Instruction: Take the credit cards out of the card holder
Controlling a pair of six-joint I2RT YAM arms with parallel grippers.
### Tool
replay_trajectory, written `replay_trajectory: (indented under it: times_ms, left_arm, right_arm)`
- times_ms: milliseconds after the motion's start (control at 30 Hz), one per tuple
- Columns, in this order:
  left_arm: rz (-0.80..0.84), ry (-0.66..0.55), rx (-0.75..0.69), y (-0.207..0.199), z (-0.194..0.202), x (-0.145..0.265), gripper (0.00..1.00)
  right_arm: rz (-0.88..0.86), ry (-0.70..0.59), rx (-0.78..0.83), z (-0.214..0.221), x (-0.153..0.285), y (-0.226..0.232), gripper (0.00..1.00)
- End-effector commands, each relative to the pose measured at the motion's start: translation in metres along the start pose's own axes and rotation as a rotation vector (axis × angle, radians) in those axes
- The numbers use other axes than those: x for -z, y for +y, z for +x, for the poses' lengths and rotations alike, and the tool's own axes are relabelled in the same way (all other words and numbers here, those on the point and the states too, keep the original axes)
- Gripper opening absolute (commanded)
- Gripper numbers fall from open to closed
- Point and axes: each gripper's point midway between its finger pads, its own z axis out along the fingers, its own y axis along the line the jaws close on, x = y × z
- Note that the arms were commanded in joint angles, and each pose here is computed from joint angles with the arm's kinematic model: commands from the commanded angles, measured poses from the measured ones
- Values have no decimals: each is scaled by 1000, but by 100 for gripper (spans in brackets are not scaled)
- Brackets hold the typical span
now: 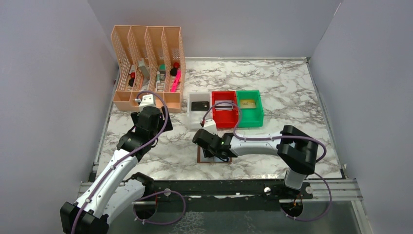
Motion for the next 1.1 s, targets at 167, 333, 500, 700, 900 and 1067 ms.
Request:
replay_trajectory:
  times_ms: [167,333,500,700,900,1067]
  left_arm:
    - [22,-14,0,-3,-3,0,96]
    - [22,-14,1,-3,-3,0,96]
    - [27,-6,-3,-4,-1,-1,96]
    - [27,-2,-4,-5,-1,-2,96]
    - [27,-7,-2,-4,-1,-1,95]
    - [26,-13,0,-4,-2,0,95]
  right_arm:
    - [13,61,22,25,-10,-7,19]
    - [-28,56,25,25,-9,-2,11]
    - [-66,31,29,17,-4,3,1]
    - [-91,-29,42,-6,13,9,17]
    - [-66,-62,52,-25,19,11,45]
    - [-70,-11,29,-17,8,20,61]
